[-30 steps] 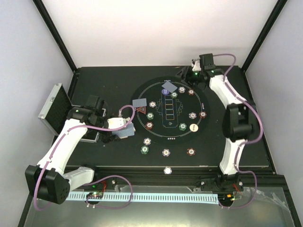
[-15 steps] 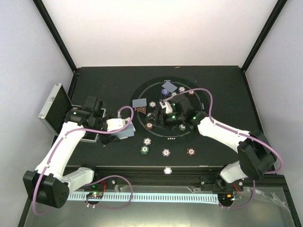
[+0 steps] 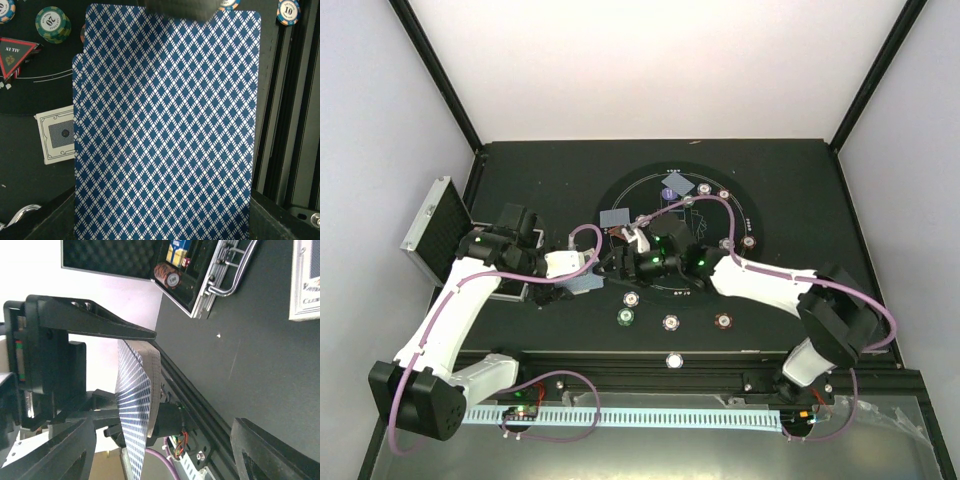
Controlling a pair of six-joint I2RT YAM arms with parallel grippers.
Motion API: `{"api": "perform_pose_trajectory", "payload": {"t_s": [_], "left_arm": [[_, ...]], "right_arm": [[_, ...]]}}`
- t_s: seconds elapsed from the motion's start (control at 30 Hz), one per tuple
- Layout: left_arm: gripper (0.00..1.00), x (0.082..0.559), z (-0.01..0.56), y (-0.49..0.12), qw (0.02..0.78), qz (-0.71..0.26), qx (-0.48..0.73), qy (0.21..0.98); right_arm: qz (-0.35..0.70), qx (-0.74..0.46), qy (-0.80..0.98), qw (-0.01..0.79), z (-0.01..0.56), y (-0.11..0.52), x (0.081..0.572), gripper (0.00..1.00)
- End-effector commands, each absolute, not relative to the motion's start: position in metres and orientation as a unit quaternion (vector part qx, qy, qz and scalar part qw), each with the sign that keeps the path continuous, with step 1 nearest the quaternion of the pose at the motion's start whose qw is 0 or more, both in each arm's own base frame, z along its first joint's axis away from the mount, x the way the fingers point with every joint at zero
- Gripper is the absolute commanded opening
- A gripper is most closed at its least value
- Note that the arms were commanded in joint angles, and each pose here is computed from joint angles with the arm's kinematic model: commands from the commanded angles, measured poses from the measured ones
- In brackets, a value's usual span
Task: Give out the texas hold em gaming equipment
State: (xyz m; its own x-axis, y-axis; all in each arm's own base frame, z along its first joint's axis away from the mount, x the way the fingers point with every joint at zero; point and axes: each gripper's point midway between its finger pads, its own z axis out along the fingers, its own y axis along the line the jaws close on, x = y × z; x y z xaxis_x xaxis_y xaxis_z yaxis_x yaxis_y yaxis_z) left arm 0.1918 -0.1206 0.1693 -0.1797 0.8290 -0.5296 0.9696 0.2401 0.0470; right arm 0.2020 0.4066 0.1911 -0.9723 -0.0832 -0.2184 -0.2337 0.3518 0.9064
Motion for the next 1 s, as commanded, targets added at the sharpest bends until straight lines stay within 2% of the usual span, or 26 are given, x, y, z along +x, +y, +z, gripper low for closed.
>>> {"api": "perform_pose_trajectory", "payload": {"t_s": [0.0, 0.13, 0.27, 0.5, 0.63, 0.8, 0.97], "left_arm": [[0.02, 0.186, 0.183, -0.125, 0.248, -0.162, 0.606, 0.738], [0.01, 0.186, 0.184, -0.125, 0.248, -0.162, 0.607, 0.738], [0.02, 0.186, 0.185, -0.125, 0.249, -0.161, 0.607, 0.737], [0.02, 0.186, 0.184, -0.124, 0.250, -0.159, 0.607, 0.737], [0.02, 0.186, 0.184, -0.125, 0.251, -0.160, 0.607, 0.737], [0.02, 0.187, 0.184, -0.125, 0.251, -0.159, 0.606, 0.738], [0.02, 0.188, 0.183, -0.125, 0.251, -0.159, 0.606, 0.738]], "right_arm": [[0.579, -0.107, 0.806, 0.064, 0.198, 0.429, 0.199, 0.75], [0.581, -0.114, 0.804, 0.054, 0.195, 0.444, 0.196, 0.74], [0.578, -0.111, 0.807, 0.051, 0.190, 0.448, 0.199, 0.68], [0.566, -0.106, 0.816, 0.052, 0.182, 0.441, 0.199, 0.50], [0.554, -0.101, 0.824, 0.055, 0.175, 0.432, 0.200, 0.45], [0.548, -0.094, 0.828, 0.064, 0.176, 0.421, 0.201, 0.30], [0.554, -0.094, 0.824, 0.071, 0.187, 0.418, 0.200, 0.11]]}}
